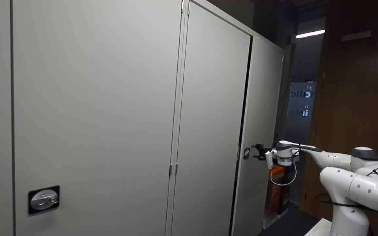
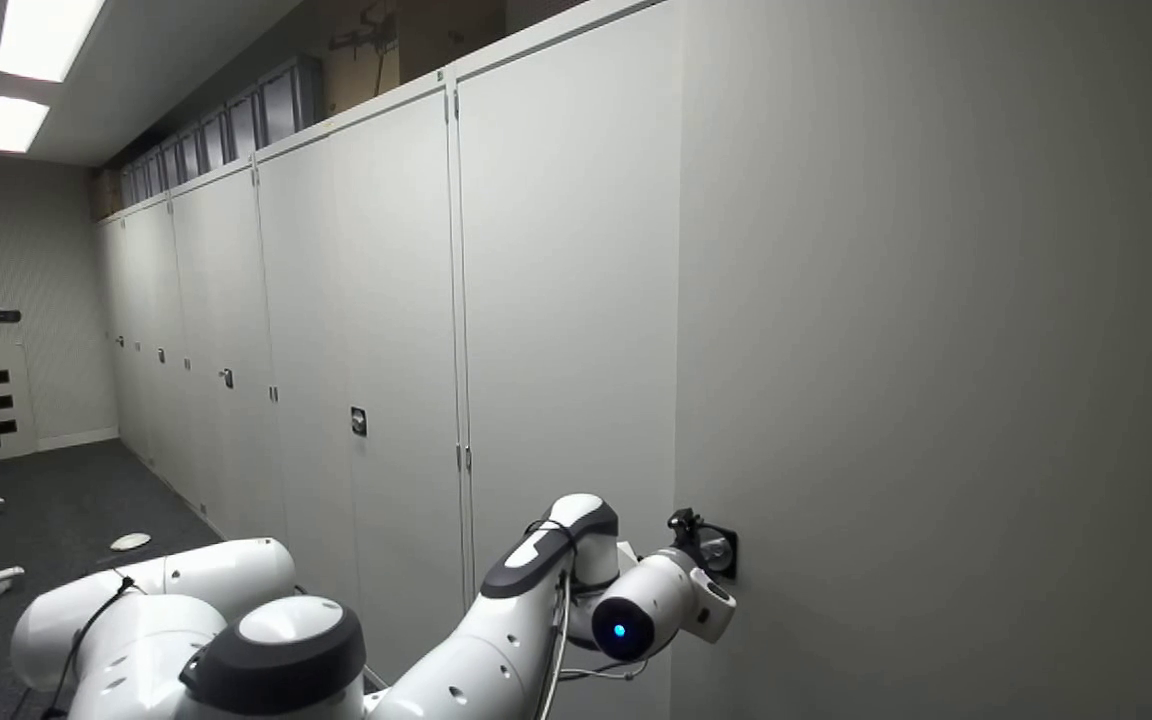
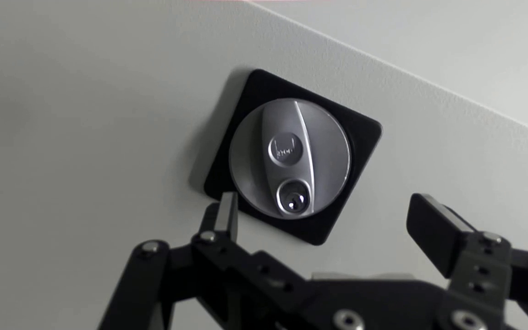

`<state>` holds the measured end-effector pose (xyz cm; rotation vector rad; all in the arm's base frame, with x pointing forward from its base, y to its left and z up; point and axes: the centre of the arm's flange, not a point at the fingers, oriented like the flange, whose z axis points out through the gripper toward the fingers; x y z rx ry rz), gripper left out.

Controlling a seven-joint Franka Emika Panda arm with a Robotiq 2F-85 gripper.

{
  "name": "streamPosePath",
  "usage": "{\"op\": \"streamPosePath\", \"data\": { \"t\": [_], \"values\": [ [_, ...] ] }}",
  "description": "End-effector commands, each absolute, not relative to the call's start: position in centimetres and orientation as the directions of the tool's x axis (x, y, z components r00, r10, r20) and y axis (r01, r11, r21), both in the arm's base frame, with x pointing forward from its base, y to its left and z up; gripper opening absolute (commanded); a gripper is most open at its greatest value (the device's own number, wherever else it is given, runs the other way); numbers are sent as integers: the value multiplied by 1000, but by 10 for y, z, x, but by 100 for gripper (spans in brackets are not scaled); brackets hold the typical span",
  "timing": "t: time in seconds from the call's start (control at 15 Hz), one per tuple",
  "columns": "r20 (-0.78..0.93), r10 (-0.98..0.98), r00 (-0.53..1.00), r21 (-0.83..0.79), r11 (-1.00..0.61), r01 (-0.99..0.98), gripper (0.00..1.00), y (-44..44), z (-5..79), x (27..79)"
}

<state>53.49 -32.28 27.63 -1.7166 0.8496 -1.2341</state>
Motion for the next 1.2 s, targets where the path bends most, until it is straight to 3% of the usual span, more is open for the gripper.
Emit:
{"op": "streamPosePath", "data": {
  "t": [0.0,0.53,0.67,0.73,1.0,1.07,1.13],
  "values": [
    [355,-892,279,-923,-383,-48,100,-308,254,533],
    [334,-907,255,-927,-365,-84,100,-318,238,525],
    [336,-910,241,-927,-365,-86,92,-320,239,526],
    [339,-910,239,-927,-367,-83,79,-320,240,527],
    [348,-906,240,-923,-376,-82,70,-318,240,531],
    [347,-906,241,-923,-375,-83,76,-317,241,532],
    [348,-905,243,-923,-377,-82,76,-316,240,534]
  ]
}}
